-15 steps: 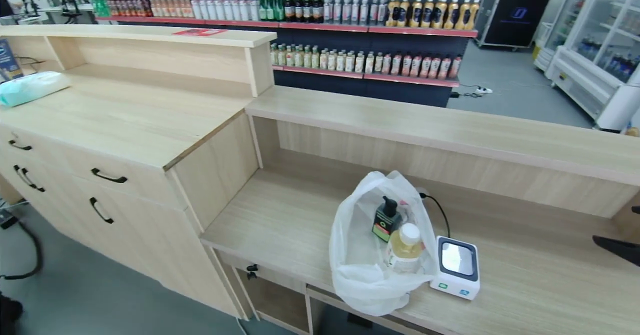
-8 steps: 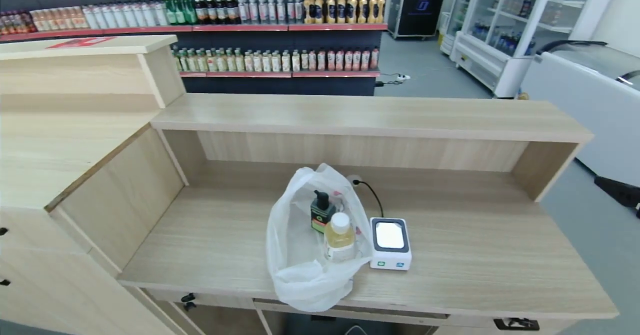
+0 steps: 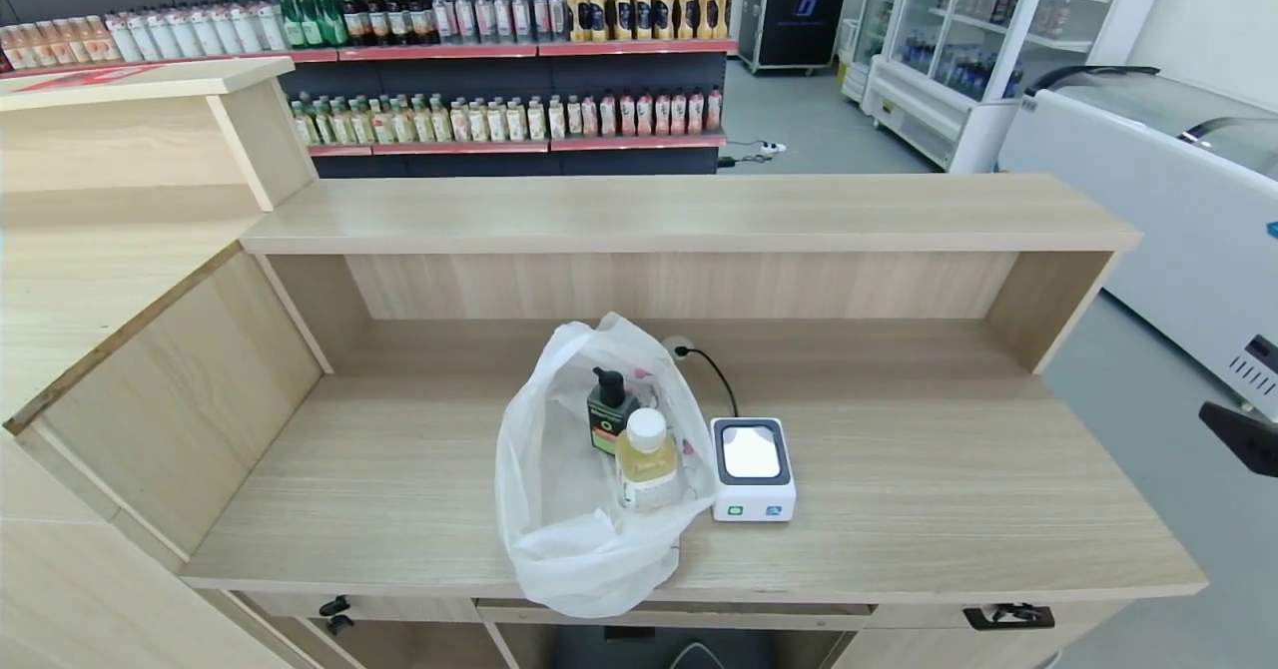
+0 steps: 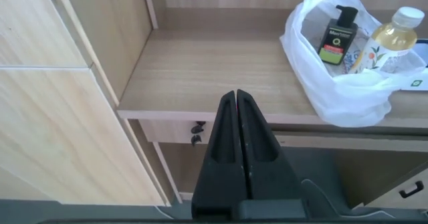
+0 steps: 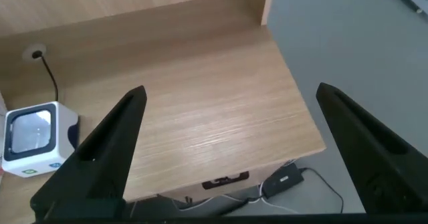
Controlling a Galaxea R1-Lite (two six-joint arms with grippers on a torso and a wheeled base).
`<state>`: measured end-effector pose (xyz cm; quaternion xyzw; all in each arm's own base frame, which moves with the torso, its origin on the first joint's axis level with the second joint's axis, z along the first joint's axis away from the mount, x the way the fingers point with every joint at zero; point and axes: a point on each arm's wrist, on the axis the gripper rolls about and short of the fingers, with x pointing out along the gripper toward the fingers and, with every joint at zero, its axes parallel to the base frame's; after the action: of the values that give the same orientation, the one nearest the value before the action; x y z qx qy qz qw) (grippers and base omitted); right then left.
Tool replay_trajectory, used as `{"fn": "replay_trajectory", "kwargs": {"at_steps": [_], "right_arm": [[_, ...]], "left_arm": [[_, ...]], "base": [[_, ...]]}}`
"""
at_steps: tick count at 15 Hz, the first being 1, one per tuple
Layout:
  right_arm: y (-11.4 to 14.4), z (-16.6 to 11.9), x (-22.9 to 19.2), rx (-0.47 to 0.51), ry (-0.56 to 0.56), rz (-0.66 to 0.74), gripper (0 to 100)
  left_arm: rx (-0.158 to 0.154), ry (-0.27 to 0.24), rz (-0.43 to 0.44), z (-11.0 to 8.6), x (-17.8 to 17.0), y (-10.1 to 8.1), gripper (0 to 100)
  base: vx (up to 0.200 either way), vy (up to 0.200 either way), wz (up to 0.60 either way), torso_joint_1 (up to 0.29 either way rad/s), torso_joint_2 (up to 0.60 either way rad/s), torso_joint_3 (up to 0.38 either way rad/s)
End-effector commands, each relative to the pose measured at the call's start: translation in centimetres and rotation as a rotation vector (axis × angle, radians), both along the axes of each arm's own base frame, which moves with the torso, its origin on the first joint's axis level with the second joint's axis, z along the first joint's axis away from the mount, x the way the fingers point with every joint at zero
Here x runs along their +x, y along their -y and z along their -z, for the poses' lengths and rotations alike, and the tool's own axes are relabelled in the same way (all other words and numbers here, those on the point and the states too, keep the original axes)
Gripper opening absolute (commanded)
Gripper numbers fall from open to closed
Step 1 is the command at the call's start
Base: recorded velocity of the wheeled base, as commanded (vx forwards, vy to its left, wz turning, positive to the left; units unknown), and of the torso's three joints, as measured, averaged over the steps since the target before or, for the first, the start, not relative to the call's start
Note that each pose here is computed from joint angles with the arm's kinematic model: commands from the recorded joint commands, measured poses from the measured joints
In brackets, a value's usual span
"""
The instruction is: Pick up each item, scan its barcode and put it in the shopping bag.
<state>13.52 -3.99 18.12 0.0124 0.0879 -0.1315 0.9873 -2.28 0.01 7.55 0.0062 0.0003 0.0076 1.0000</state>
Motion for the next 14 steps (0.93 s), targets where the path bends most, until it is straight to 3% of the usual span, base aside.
{"fn": "replay_trajectory", "kwargs": {"at_steps": [1,6,14], "right_arm": [[-1.8,-0.6,-3.7,-0.012,0.075,0.001,100],[-3.4,5.7,-10.7,-0.038,0.150,-0.048,100],[-3.8,9.5,-15.2,-0.040,0.184,-0.125,100]], "left_arm": [[0.000,0.000,0.000,0.0,0.0,0.0,0],[0.000,0.000,0.000,0.0,0.0,0.0,0],[0.000,0.000,0.000,0.0,0.0,0.0,0]], "base": [[0.000,0.000,0.00,0.000,0.00,0.000],[0.000,0.000,0.00,0.000,0.00,0.000],[0.000,0.000,0.00,0.000,0.00,0.000]]}}
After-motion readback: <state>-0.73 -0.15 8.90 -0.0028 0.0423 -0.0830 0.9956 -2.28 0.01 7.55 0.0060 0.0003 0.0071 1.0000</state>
